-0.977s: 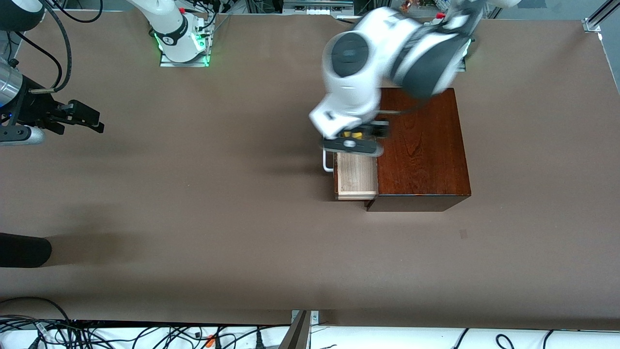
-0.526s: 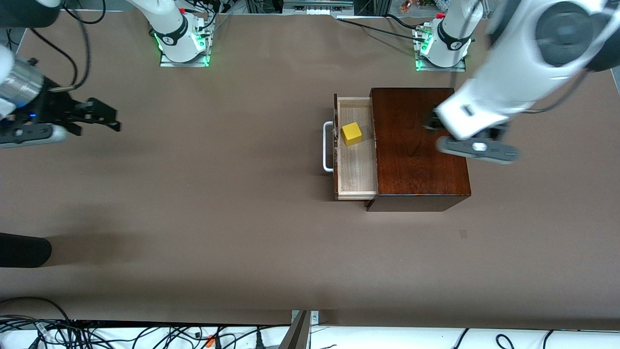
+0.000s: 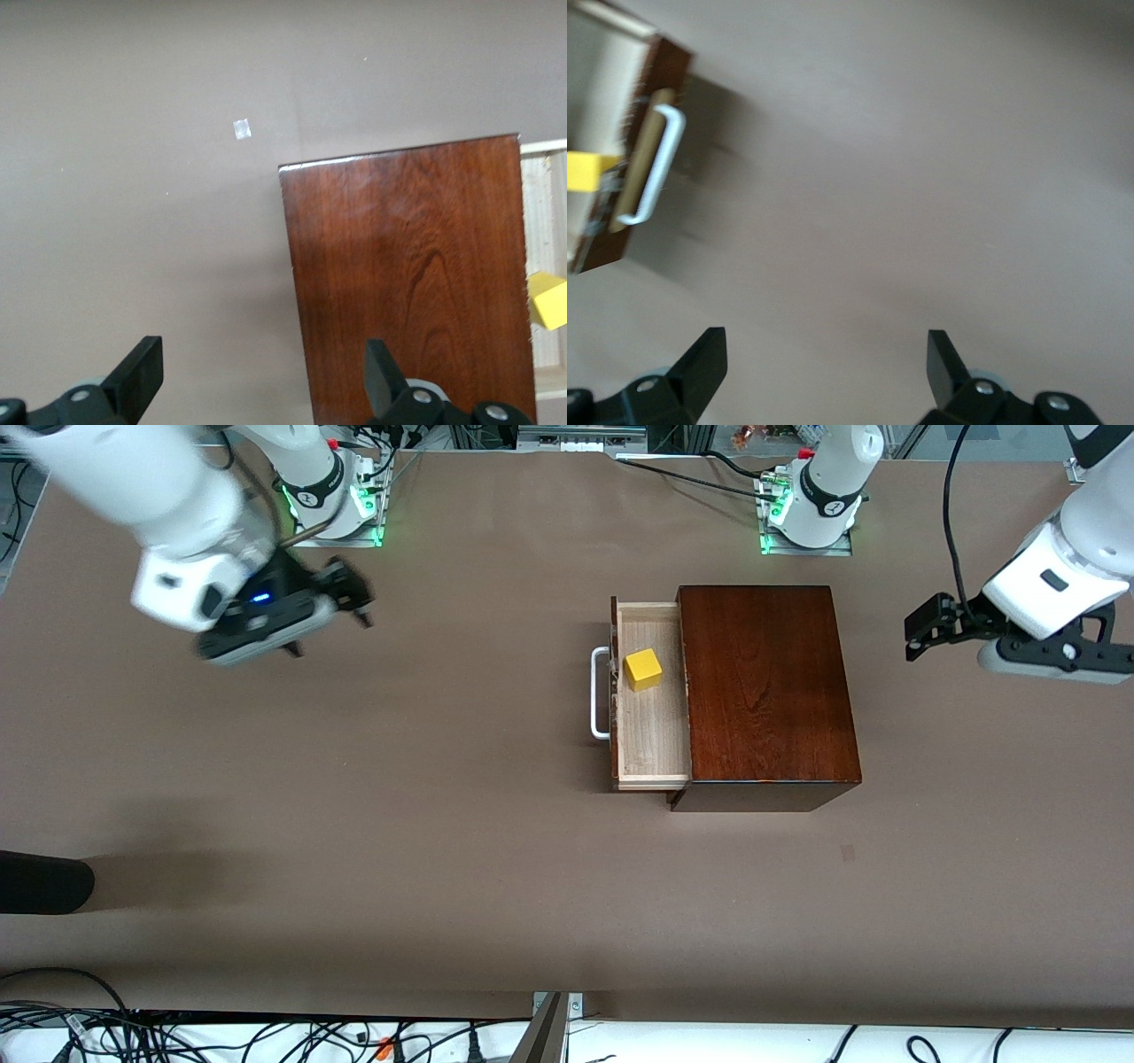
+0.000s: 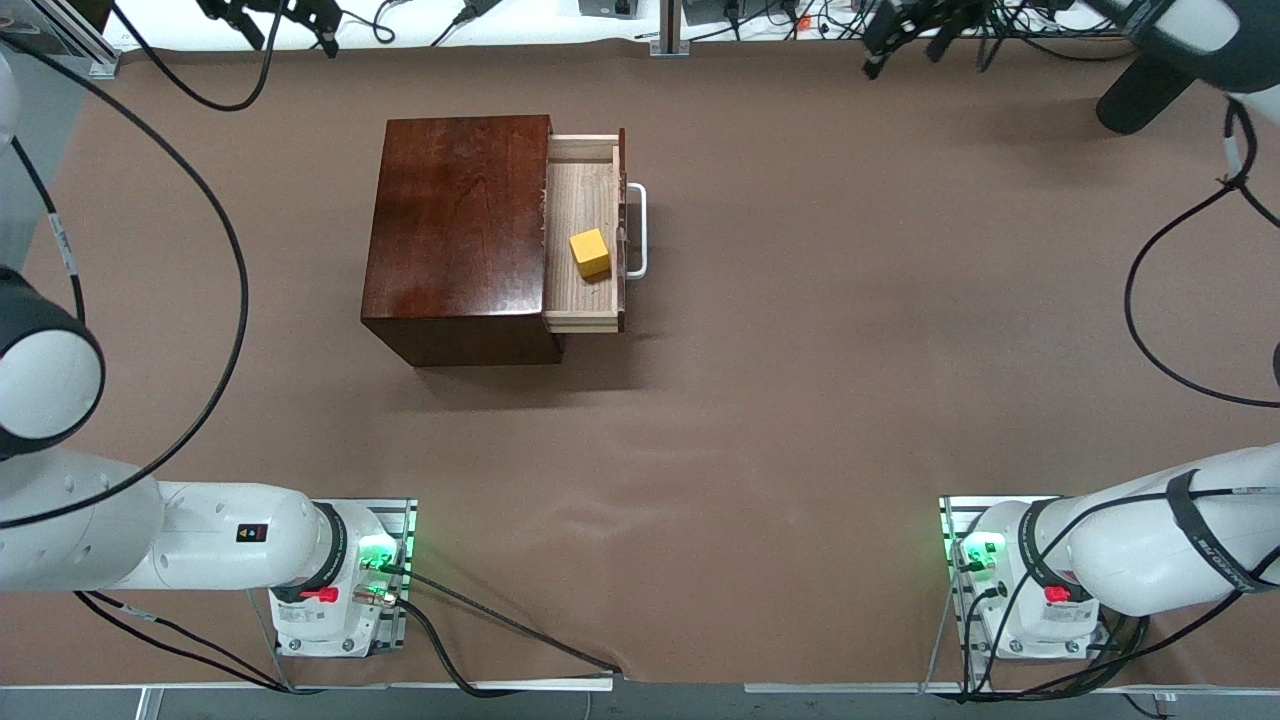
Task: Open drawer, take yellow block, close drawer
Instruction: 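Lower the right gripper into the drawer over the yellow cube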
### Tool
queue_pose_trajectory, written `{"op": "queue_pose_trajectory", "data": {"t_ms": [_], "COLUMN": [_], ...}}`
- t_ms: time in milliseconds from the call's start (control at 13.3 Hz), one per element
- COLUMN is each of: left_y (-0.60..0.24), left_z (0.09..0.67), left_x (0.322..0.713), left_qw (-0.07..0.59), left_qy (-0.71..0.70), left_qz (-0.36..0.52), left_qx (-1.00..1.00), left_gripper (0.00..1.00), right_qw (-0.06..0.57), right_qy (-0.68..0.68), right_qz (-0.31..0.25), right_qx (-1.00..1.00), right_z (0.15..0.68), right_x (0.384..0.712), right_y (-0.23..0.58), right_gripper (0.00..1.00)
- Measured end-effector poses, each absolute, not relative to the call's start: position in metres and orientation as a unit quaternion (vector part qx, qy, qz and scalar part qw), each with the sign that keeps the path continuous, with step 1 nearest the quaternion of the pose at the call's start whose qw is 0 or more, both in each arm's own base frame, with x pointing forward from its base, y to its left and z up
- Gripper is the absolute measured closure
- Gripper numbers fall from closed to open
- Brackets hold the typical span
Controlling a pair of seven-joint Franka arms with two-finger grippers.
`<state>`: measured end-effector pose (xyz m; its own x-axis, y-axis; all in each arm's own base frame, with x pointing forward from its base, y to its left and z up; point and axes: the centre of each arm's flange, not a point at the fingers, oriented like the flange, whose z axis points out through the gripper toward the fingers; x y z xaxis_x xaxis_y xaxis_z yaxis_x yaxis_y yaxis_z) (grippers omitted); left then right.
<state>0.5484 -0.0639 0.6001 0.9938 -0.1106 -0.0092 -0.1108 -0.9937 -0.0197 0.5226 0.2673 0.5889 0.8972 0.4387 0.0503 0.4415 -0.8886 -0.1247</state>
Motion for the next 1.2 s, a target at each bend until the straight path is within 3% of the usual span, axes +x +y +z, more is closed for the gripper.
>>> {"op": "queue_pose_trajectory", "data": {"t_ms": [150,602,1203], "left_y": [-0.066,-0.066,-0.063], "left_z": [0.596,0.591,0.587], "left_x": [0.543,0.543,0.544], "left_qw": [0.011,0.012,0.012], "left_qy": [0.056,0.024,0.022], "left_qz": [0.008,0.013,0.017], "left_qx": [-0.998,-1.0,-1.0], "left_gripper": [0.0,0.0,0.0], "right_qw": [0.068,0.013,0.009], "right_qy": [-0.278,-0.519,-0.618], "right_qz": [0.001,-0.053,-0.086], "right_qx": [-0.958,-0.853,-0.782], "right_z": [0.566,0.49,0.431], "right_x": [0.503,0.444,0.441], "right_y": [0.328,0.511,0.616], "right_gripper": [0.0,0.0,0.0]}}
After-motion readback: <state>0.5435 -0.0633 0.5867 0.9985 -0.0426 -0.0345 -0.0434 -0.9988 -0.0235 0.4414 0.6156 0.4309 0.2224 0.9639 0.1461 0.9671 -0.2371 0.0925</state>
